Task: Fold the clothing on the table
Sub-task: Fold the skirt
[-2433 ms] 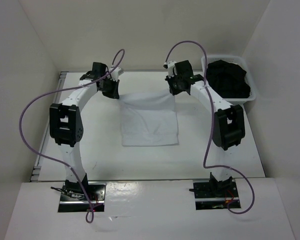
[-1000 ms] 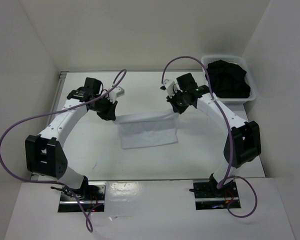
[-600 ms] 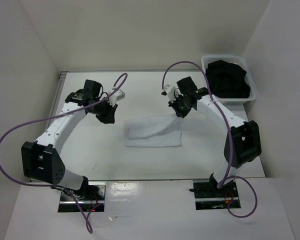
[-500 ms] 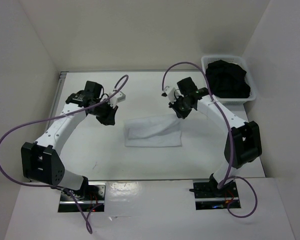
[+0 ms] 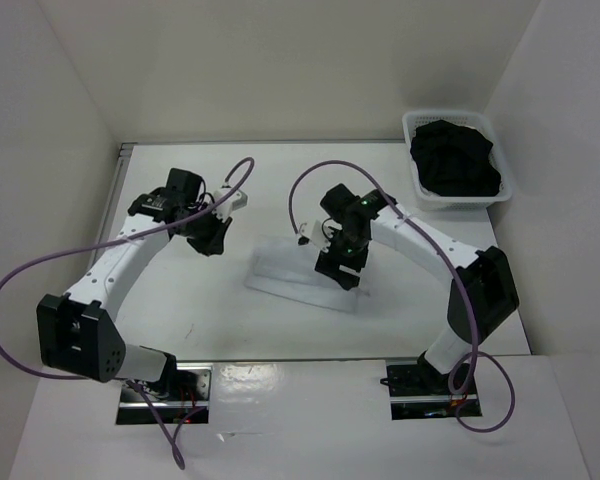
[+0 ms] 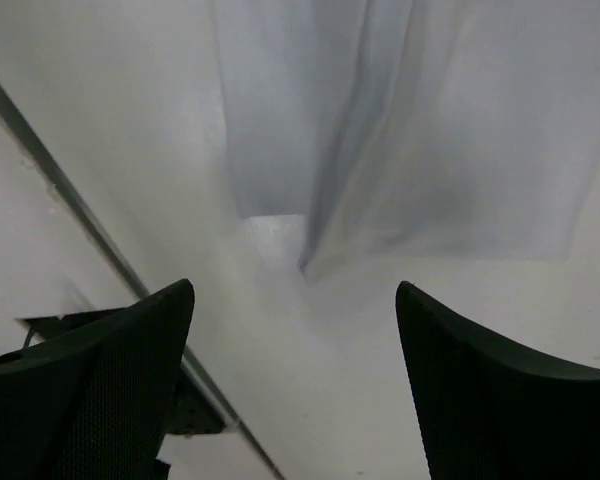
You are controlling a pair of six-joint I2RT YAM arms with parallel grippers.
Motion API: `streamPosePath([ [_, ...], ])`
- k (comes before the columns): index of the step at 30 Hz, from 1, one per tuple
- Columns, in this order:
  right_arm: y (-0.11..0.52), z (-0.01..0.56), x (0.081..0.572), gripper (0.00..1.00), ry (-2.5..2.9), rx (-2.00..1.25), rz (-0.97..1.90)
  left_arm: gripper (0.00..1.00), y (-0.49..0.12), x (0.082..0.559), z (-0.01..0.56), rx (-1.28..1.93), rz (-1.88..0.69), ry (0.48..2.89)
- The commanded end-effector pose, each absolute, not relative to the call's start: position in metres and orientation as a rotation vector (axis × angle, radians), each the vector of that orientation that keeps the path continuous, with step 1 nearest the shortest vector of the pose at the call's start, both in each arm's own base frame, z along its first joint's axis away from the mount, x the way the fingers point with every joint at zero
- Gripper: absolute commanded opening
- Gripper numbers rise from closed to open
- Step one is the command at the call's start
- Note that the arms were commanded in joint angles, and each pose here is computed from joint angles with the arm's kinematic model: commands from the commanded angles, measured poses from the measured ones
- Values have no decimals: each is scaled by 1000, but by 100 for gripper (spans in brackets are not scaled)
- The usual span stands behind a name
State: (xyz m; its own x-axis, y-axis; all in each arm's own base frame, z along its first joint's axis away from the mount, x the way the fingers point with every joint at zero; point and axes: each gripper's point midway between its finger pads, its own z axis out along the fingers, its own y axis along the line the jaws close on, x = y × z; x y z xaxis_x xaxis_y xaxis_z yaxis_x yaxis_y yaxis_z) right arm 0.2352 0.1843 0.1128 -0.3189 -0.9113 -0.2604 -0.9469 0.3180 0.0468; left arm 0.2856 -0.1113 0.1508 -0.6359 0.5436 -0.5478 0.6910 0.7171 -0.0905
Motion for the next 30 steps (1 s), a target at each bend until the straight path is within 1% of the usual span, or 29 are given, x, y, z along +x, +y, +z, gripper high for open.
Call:
streamPosePath([
  [1,170,113,197,88,2456,-1846,298,18,-110,290,165,894,-364,2382],
  [3,161,103,182,94,2503,-1928,303,18,-108,290,167,879,-349,2382],
  [4,157,101,176,96,2524,-1969,320,18,-107,291,167,875,-336,2385],
  [7,156,99,176,96,2537,-1979,278,18,-102,291,171,844,-317,2373],
  [13,204,113,228,96,2376,-1736,293,19,-68,303,191,610,-270,2344],
  [15,222,108,247,96,2341,-1665,300,22,-55,305,194,531,-253,2343],
  [18,240,102,266,96,2314,-1593,310,23,-41,301,194,464,-243,2346],
  [21,243,83,278,96,2349,-1564,266,31,-32,301,187,400,-242,2369],
  [24,245,73,285,96,2370,-1535,240,39,-38,302,182,412,-291,2383],
  [28,256,84,298,96,2348,-1449,244,44,-43,299,170,418,-346,2432],
  [30,262,93,307,96,2327,-1407,243,45,-43,300,176,420,-340,2413],
])
